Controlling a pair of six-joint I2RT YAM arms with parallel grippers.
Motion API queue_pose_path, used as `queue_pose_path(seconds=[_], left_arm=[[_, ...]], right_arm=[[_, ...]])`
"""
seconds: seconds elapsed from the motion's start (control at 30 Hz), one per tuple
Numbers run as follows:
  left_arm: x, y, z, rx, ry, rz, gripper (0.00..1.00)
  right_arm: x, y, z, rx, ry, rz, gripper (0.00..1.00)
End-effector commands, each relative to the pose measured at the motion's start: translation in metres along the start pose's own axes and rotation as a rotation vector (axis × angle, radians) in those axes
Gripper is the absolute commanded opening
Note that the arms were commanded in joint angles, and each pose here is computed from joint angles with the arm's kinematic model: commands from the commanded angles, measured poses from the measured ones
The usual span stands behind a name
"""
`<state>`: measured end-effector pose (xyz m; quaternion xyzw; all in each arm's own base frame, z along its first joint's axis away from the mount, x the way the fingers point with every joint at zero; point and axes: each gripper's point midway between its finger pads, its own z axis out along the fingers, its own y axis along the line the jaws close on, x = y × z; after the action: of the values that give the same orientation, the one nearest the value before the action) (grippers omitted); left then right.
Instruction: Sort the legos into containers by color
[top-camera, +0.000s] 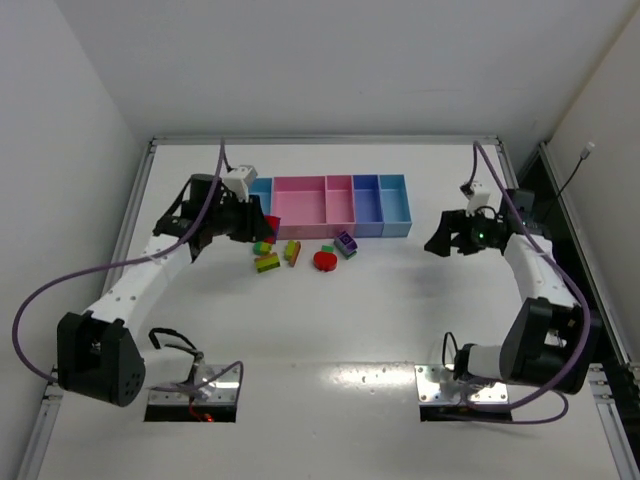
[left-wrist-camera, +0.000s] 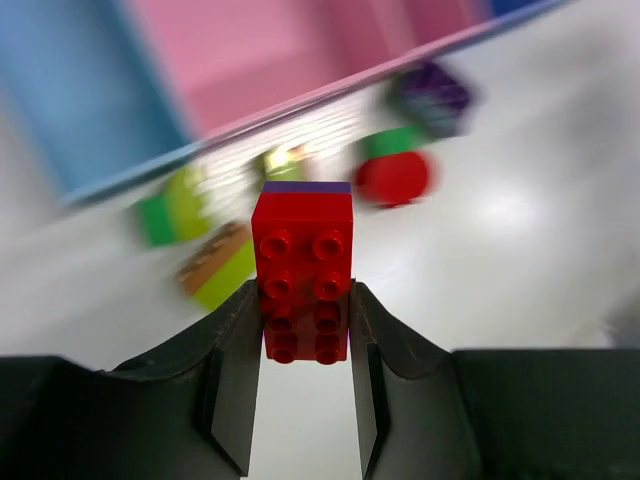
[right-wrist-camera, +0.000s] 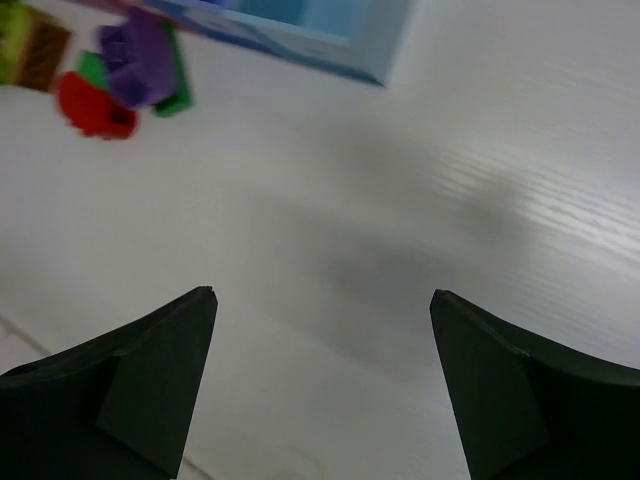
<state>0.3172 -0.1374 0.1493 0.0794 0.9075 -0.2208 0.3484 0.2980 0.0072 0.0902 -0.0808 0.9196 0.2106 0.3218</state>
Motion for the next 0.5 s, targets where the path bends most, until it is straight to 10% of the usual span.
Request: queue_pose_path(seconds=[0.0,0.47], left_arm=[[-0.025,-0.070,-0.022,0.403,-0.076,0.069,0.00],[-0.059,-0.161,-0.056,1.064,-0.074,0.002,0.00]], right_arm=[[-0.051,0.071,-0.019,-0.325,-0.176,-0.127,0.90],[-0.142,0.218,-0.040,-0.904,-0.294,-0.164,0.90]])
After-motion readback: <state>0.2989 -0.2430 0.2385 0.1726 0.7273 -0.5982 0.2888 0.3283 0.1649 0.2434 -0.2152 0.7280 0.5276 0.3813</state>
